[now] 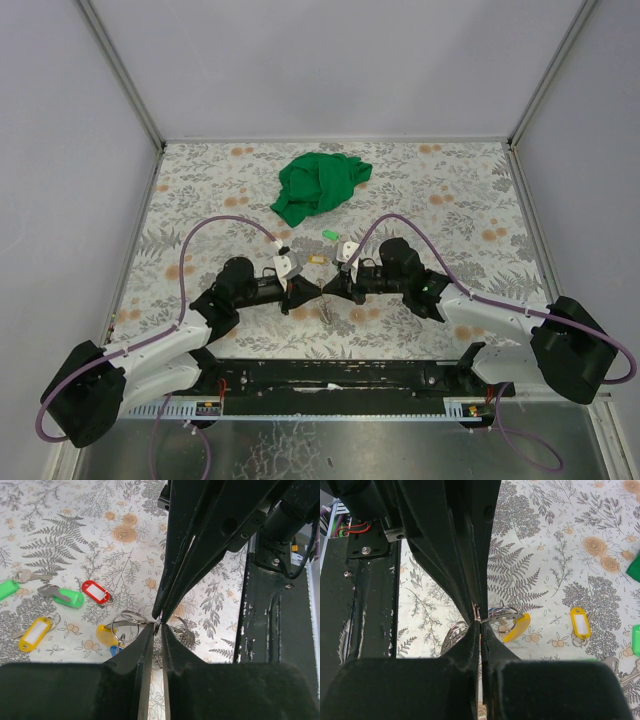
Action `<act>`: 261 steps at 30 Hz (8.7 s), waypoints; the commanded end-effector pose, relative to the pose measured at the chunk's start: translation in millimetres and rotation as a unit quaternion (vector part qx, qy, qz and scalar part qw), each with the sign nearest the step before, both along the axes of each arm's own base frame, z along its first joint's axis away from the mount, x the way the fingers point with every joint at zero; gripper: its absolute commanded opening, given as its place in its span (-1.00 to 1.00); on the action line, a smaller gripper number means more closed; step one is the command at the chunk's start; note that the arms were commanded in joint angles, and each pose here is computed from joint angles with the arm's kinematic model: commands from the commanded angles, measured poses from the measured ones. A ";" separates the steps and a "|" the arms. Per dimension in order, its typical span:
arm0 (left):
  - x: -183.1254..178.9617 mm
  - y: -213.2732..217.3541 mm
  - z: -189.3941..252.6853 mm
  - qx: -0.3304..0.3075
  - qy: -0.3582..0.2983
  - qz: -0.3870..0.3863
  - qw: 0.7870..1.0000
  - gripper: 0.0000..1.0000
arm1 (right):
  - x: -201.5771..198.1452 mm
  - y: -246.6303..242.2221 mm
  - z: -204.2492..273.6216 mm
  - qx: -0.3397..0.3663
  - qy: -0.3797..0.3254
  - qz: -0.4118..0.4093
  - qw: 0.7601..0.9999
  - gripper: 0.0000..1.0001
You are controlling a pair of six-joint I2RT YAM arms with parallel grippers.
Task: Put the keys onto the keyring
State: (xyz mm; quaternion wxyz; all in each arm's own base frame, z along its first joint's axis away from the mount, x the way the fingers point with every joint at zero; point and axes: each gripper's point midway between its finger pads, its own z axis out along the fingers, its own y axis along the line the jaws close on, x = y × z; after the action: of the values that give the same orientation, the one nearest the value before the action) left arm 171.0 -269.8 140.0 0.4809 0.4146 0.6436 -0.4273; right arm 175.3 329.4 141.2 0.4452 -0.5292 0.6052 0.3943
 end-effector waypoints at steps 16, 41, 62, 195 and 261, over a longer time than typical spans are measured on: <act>28.5 9.4 15.6 -0.015 -0.024 0.090 0.995 -1.00 | 32.9 -9.3 14.3 -0.030 -0.009 -0.094 0.995 -0.14; 50.6 30.6 10.3 -0.014 -0.010 0.190 0.982 -1.00 | 92.4 -61.0 -93.8 -0.192 0.206 -0.328 0.902 -0.15; 48.9 27.5 8.7 -0.011 -0.007 0.180 0.984 -1.00 | 89.2 -53.2 -102.4 -0.183 0.226 -0.302 0.908 -0.93; 43.4 32.2 16.7 -0.038 -0.018 0.184 0.982 -1.00 | 65.4 -68.5 -121.9 -0.515 0.188 -0.296 0.782 -0.50; 4.4 -11.5 24.2 0.003 -0.067 -0.037 0.997 -1.00 | 3.4 -33.7 22.0 -0.049 -0.080 -0.060 0.994 -1.00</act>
State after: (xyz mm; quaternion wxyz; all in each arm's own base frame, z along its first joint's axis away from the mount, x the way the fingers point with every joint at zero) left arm 178.3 -272.3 149.1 0.4987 0.4290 0.6311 -0.4110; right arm 184.7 282.7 138.4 0.4583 -0.5303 0.6621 0.2654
